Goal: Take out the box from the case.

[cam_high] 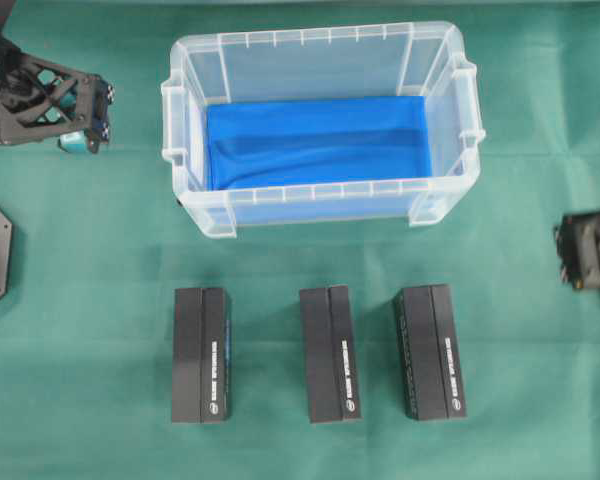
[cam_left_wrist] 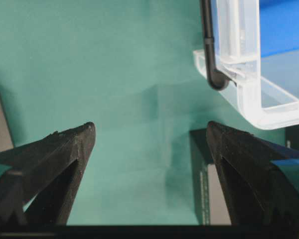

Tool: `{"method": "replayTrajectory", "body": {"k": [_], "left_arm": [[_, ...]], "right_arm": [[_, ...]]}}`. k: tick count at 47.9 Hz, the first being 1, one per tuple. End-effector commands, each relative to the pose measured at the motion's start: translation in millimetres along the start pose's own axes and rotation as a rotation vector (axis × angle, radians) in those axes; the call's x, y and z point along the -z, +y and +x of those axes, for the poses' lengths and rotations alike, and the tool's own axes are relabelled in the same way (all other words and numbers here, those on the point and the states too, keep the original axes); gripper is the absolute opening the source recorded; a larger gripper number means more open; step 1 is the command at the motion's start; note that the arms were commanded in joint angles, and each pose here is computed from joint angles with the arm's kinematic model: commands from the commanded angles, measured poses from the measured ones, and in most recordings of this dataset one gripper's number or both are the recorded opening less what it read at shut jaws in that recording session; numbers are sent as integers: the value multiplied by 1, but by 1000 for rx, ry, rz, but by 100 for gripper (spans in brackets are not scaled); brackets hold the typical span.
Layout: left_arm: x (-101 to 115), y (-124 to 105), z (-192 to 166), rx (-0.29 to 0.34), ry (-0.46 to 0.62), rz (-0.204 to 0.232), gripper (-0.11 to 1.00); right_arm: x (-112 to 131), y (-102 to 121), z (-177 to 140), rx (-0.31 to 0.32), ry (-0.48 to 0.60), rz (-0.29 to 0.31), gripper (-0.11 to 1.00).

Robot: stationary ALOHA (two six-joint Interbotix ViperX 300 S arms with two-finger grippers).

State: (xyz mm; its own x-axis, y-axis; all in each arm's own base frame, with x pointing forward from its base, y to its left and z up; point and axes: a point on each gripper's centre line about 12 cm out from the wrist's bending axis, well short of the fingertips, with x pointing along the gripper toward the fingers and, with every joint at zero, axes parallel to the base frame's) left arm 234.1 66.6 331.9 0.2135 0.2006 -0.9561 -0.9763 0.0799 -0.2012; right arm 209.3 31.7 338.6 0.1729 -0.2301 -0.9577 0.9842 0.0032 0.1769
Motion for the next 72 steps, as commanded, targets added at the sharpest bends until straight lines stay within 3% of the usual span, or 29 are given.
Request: {"method": "replayTrajectory", "body": {"k": [1, 18, 38, 72], "left_arm": [[-1, -1, -5, 21, -9, -1, 93], [-1, -1, -5, 20, -8, 2, 93], [-1, -1, -5, 20, -8, 2, 93], [-1, -2, -5, 22, -8, 4, 93]], "right_arm": [[-16, -1, -3, -8, -10, 14, 92], [-75, 2, 12, 14, -52, -23, 92], [-120, -2, 24, 28, -86, -20, 92], [-128, 7, 38, 34, -63, -41, 92]]}}
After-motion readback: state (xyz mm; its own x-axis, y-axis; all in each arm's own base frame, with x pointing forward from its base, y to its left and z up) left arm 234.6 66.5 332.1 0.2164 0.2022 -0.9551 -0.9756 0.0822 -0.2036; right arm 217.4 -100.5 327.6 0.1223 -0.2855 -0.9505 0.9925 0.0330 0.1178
